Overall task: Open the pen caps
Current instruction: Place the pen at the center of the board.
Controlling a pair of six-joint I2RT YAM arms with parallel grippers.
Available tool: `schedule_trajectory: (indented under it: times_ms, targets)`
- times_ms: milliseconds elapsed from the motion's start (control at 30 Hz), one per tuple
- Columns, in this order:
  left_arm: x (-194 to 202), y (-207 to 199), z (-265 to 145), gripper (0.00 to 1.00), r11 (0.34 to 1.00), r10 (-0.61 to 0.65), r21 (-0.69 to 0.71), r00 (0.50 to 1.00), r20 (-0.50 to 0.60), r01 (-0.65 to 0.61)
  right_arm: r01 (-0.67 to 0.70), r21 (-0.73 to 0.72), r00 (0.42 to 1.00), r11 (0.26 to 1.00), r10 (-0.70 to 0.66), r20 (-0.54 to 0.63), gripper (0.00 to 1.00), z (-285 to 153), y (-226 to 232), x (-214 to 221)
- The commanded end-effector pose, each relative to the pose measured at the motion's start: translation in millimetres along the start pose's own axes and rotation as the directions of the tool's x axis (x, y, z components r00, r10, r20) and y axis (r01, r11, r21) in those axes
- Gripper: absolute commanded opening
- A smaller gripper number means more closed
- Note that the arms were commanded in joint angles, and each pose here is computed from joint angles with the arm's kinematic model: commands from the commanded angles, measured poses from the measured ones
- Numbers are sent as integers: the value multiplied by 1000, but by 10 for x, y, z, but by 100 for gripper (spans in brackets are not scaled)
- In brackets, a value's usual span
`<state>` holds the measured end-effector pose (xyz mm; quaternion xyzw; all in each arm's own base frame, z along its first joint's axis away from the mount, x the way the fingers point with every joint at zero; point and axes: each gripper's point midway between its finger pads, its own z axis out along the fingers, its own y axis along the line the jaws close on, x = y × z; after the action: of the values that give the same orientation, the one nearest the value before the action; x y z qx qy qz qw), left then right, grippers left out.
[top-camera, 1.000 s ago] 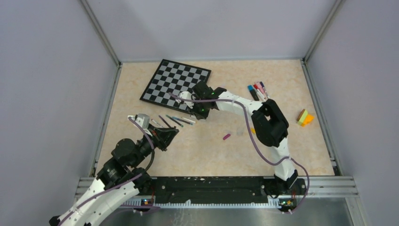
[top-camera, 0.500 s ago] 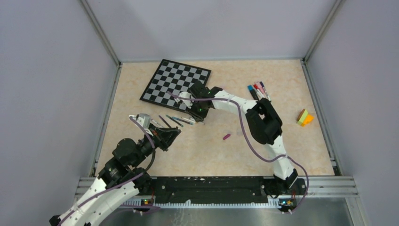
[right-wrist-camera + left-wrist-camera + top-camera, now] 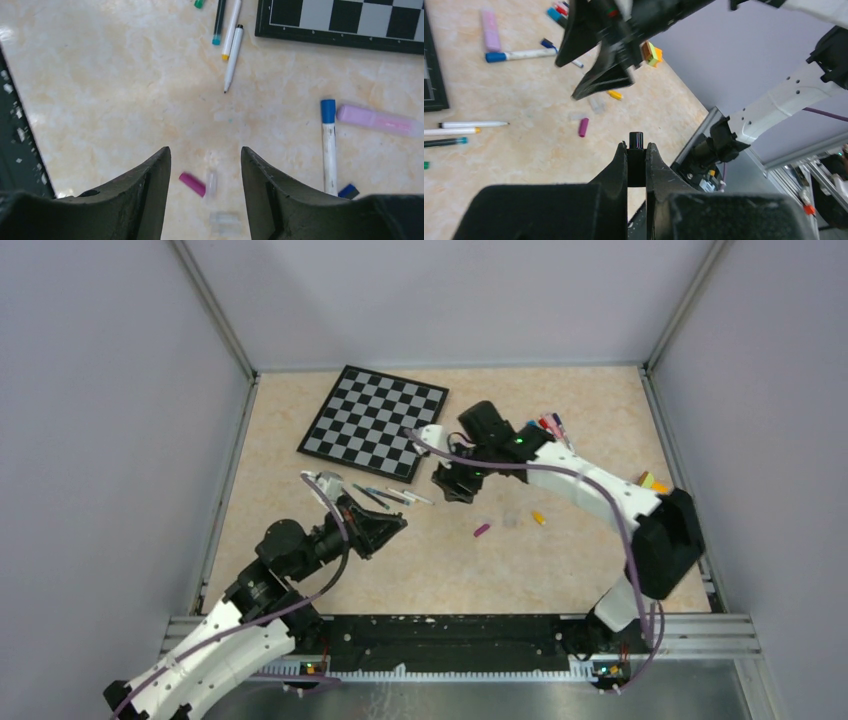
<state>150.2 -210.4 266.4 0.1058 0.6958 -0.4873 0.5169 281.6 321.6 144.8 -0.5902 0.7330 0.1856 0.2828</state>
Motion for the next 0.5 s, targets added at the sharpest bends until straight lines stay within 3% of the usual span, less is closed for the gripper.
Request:
schedule_trajectory:
  times_ms: [0, 233, 467]
  targets:
    - [93, -196, 162, 0, 993, -49, 104, 995, -83, 58, -18, -51, 994, 999, 24, 110, 53, -549, 50, 245]
    - [440, -160, 520, 0, 988, -114, 75, 961, -254, 137, -295, -43, 911, 955, 295, 287, 53, -1195, -52, 860]
    - [836, -259, 1043, 0, 999, -43, -5, 930, -366, 44, -498, 140, 796, 856, 387, 465, 65, -1583, -341, 1287]
